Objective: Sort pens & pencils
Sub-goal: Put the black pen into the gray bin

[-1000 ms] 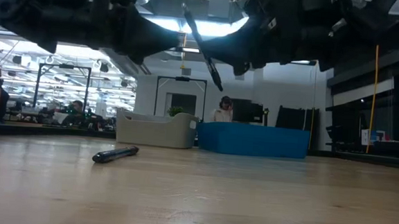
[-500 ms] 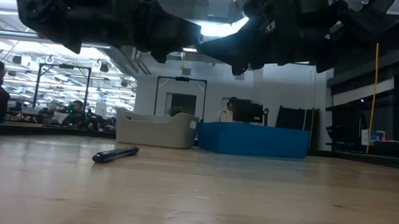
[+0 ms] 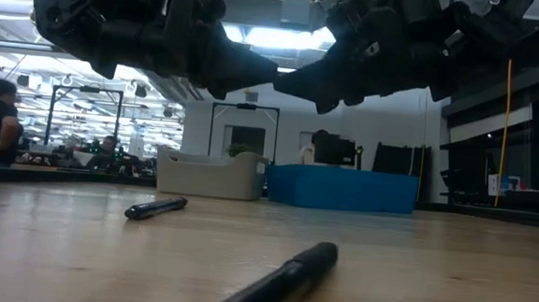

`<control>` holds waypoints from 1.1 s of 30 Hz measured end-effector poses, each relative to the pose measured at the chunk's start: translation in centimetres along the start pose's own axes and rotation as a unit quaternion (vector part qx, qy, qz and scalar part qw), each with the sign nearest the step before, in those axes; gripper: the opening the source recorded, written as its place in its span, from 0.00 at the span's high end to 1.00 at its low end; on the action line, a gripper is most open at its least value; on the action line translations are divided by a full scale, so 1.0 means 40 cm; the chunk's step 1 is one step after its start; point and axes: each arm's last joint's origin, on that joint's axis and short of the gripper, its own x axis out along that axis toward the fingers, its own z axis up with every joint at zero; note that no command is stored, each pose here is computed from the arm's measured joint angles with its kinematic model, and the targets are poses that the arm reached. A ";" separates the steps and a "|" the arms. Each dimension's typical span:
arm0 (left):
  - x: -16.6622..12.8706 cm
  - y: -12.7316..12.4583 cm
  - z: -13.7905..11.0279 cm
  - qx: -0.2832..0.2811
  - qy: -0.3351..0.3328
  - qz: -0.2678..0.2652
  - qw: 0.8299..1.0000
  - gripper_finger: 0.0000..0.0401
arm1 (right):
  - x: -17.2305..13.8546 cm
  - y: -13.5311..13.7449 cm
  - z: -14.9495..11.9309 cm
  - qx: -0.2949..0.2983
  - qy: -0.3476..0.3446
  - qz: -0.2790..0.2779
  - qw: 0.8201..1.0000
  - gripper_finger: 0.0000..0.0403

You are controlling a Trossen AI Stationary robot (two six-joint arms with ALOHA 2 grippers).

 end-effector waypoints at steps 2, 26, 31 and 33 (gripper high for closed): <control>0.000 0.000 0.000 0.000 0.000 0.000 1.000 0.75 | 0.000 0.001 -0.002 0.006 0.004 0.006 1.000 1.00; -0.100 0.050 0.042 0.009 0.145 0.036 0.989 0.75 | 0.055 0.131 0.081 0.011 0.234 0.058 0.971 0.61; -0.120 0.036 0.047 0.010 0.167 0.025 0.986 0.75 | 0.059 0.178 0.114 0.000 0.238 0.072 0.969 0.57; -0.122 0.031 0.044 0.010 0.174 0.021 0.984 0.75 | 0.069 0.198 0.120 -0.006 0.240 0.070 0.968 0.57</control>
